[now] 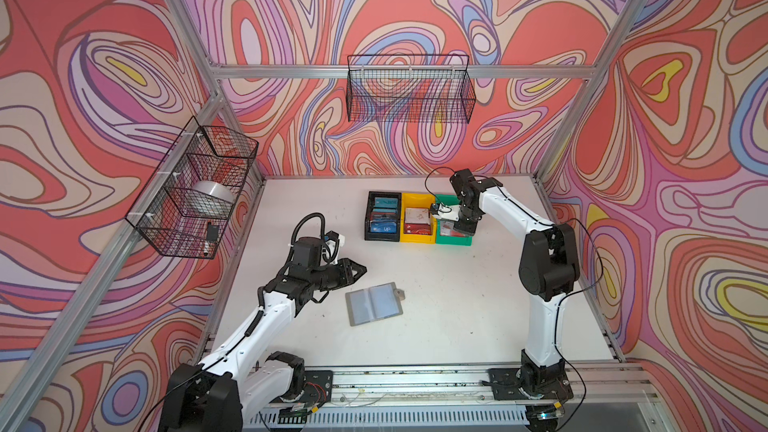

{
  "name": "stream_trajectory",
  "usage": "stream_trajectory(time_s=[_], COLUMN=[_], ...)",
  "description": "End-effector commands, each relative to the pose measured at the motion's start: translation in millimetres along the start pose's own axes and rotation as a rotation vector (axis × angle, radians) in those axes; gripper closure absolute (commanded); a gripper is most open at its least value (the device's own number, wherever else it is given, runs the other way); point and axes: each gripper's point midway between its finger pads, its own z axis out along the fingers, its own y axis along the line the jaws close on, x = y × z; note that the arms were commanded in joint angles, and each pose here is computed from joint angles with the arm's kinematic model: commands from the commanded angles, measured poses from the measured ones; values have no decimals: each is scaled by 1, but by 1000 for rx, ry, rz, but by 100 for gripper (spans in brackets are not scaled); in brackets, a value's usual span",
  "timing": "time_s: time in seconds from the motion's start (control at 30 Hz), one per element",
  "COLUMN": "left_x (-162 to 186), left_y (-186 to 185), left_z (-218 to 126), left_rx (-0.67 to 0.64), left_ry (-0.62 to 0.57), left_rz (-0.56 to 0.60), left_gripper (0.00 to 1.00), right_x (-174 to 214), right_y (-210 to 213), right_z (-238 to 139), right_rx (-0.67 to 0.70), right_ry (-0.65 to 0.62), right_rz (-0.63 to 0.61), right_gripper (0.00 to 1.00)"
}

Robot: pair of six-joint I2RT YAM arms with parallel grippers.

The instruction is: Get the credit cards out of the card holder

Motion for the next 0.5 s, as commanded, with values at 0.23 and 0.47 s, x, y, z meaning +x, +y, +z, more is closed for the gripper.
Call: stream_trajectory(time_s=[0.23, 0.47], left_x=[1, 2], left_y=[5, 6], left_z=[4, 8], left_rx=[6, 16], left_ry=[1, 12], left_rz=[-11, -19], left_gripper=[76, 76], right_x=[3, 5], right_y=[2, 14], right_z=[-2, -7], right_rx=[27, 23], right_ry=[4, -9], right_rz=[-64, -77], right_gripper=[100, 100])
